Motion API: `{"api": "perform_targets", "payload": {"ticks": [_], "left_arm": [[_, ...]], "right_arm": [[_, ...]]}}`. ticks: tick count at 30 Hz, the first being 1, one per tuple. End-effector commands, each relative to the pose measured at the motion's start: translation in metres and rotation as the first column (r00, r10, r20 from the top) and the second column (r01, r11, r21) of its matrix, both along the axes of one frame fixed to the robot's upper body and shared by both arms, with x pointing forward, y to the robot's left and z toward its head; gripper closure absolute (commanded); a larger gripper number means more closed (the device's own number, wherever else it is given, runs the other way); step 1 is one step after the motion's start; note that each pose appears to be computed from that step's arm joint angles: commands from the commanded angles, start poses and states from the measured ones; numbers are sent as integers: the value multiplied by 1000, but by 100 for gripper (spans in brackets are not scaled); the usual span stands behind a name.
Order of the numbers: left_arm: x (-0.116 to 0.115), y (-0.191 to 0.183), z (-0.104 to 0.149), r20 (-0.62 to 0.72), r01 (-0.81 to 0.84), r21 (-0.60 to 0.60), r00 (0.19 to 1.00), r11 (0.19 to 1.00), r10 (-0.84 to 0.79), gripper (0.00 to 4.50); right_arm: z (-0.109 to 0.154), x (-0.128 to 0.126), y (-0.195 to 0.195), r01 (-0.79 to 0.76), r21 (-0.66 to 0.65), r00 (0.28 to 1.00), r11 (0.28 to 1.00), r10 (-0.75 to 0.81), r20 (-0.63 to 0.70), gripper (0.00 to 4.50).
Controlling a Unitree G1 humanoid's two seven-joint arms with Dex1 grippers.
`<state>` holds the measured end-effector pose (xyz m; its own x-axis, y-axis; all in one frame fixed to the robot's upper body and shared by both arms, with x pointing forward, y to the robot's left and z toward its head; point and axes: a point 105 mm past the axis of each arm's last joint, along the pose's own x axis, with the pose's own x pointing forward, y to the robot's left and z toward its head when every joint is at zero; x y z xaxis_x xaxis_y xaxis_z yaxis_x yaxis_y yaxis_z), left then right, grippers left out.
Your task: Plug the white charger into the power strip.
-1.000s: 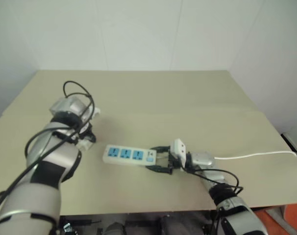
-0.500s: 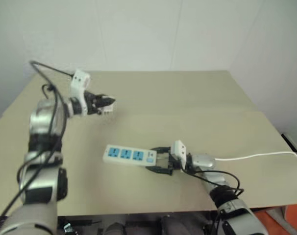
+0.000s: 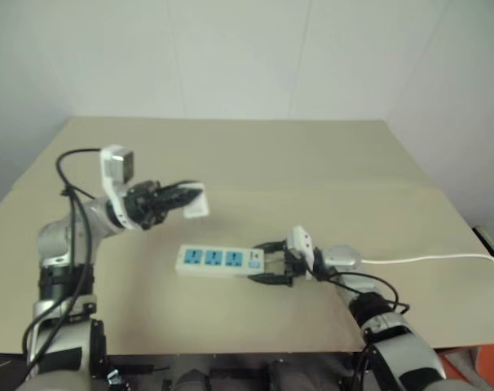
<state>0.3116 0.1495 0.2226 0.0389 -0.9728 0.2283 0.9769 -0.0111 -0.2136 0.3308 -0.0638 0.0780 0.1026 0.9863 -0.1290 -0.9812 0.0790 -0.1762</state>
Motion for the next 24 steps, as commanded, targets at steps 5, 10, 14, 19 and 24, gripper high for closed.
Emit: {"api": "perform_targets", "payload": {"ticks": [5,10,14,19,24], "left_arm": [[10,-11,-31,-12,87,67,996,994,-86,347],[20,-24,-53,51,79,177,995,981,-90,347],[24,-31,-55,77,85,176,992,981,-100,347],[26,-35,-63,60,89,159,993,983,-99,347],[25,-41,-69,46,103,152,993,983,-111,347]], "right_arm": [[-21,-9,-2,-9,-45,998,999,7,-57,110],[-24,-13,-1,-15,-49,998,999,12,-59,110],[-25,-14,-1,-10,-52,998,999,7,-57,110],[-28,-16,0,-11,-61,999,998,8,-53,110],[-30,-16,1,-7,-68,999,998,4,-54,110]]}}
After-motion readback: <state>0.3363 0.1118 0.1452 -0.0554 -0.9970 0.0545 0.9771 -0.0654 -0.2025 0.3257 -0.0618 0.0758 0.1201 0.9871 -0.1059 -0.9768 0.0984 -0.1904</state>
